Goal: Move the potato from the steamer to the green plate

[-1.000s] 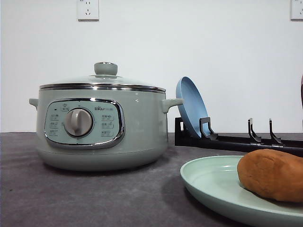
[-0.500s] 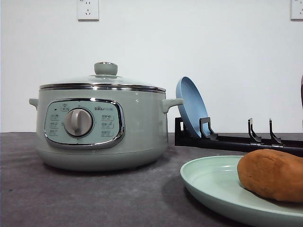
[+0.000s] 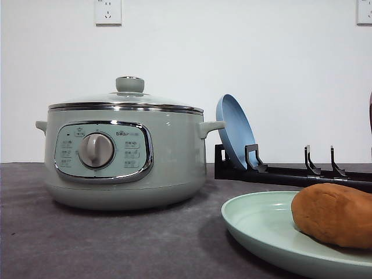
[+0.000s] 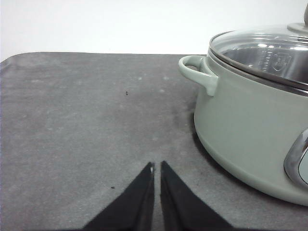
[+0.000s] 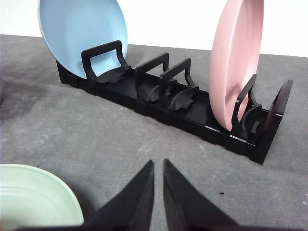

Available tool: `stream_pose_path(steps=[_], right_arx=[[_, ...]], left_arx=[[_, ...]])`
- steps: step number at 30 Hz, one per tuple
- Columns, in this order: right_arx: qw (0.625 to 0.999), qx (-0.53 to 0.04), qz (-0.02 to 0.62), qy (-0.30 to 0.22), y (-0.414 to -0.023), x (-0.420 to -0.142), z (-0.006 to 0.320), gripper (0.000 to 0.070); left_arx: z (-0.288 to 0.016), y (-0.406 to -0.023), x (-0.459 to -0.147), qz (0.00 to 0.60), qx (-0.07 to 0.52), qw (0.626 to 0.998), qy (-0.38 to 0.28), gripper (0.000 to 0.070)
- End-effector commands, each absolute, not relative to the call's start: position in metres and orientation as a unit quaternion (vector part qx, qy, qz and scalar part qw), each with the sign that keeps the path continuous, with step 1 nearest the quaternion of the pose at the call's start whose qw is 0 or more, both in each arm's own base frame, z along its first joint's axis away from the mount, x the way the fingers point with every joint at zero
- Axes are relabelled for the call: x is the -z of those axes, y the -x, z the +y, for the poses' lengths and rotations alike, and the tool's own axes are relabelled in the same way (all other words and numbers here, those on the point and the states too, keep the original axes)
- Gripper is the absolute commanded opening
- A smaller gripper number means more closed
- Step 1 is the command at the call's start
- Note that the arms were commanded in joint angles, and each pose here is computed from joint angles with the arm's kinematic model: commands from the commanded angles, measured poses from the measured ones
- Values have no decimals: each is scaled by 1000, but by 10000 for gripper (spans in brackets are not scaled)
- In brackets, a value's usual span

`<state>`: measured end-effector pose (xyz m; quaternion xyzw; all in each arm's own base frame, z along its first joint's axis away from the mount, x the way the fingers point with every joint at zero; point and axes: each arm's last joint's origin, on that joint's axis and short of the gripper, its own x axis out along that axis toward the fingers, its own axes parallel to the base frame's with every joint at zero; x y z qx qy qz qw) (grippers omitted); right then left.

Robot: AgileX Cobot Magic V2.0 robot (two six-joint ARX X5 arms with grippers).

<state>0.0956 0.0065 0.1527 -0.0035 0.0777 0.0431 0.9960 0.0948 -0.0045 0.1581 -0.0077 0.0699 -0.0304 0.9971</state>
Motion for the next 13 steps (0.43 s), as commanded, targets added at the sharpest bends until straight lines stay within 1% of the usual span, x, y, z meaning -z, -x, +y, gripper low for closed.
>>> stream_pose_path(steps=[1, 13], right_arx=[[996, -45, 72, 9, -96, -152, 7, 21], [996, -45, 72, 9, -96, -152, 7, 21]], left_arx=[[-4, -96, -152, 75, 27, 997, 9, 17], [-4, -96, -152, 75, 27, 997, 9, 17]])
